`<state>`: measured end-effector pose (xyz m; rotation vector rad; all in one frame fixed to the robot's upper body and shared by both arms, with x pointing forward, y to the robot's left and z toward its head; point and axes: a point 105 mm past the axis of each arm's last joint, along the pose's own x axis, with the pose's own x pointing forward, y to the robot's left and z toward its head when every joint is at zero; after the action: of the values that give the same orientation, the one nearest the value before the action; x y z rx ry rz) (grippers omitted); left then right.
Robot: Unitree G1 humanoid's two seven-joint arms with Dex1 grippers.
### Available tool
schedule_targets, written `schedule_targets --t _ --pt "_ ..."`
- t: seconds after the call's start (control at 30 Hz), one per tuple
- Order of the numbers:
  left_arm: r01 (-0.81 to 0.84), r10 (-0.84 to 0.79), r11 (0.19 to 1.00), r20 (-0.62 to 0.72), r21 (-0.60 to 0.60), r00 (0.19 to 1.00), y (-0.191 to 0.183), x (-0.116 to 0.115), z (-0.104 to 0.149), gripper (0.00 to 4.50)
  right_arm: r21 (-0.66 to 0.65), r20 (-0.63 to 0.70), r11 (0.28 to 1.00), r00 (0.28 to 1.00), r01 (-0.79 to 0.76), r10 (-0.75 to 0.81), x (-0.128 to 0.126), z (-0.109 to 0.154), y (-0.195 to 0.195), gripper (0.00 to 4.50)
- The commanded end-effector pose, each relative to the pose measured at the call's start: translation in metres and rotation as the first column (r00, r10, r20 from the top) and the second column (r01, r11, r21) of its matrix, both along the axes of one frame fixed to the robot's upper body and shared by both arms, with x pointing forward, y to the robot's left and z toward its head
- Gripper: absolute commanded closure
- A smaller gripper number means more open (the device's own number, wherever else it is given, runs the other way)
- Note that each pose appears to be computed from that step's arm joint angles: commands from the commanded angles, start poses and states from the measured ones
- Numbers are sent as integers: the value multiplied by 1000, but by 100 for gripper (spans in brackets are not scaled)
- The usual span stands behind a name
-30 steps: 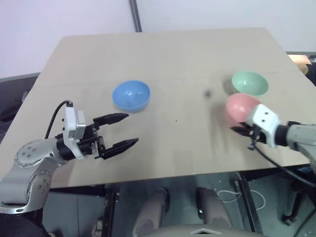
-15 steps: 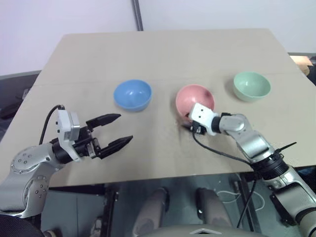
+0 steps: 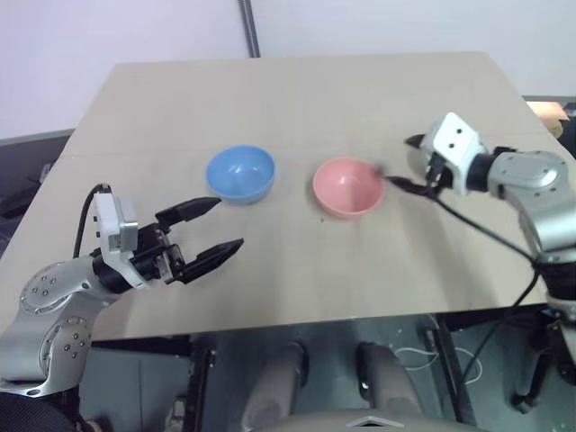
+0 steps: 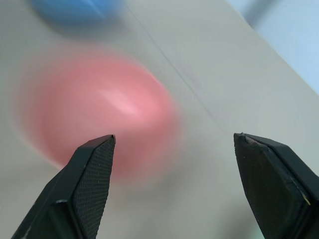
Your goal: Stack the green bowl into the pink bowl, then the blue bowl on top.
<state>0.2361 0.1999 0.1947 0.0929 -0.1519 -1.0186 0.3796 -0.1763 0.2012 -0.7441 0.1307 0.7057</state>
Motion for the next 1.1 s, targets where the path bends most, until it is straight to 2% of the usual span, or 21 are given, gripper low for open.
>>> schedule_targets --t 0.03,0.2,0.4,0.5,0.57,0.7,0.8,0.9,1.0,1.1 --pt "112 -108 993 94 -42 990 -13 -9 25 0 -51 -2 990 991 133 -133 33 -14 -32 38" --pt "126 -122 991 110 -36 986 -16 -7 31 0 -94 -24 979 983 180 -183 54 -26 -43 38" --pt "87 -83 995 96 -46 992 -13 -11 27 0 -82 -37 980 982 182 -185 61 -29 -42 38" --pt "79 -74 996 90 -48 993 -15 -14 25 0 -83 -59 979 980 187 -192 61 -34 -43 111" --pt "75 -70 996 90 -50 993 -15 -14 25 0 -87 -42 979 981 186 -190 62 -32 -43 204" --pt "62 -57 996 89 -59 994 -13 -14 26 0 -82 -10 987 990 137 -138 62 -25 -31 314" --pt "53 -48 997 86 -63 995 -12 -13 25 0 -107 25 990 996 90 -88 59 -17 -25 440" --pt "46 -40 997 82 -69 996 -12 -12 23 0 -85 64 996 998 17 -12 50 -1 -9 440" --pt "25 -19 996 76 -81 997 -9 -10 22 0 -16 102 991 986 -130 131 29 21 27 440" --pt "-6 12 996 67 -93 998 -3 -8 20 0 31 115 966 961 -255 250 5 32 64 440"
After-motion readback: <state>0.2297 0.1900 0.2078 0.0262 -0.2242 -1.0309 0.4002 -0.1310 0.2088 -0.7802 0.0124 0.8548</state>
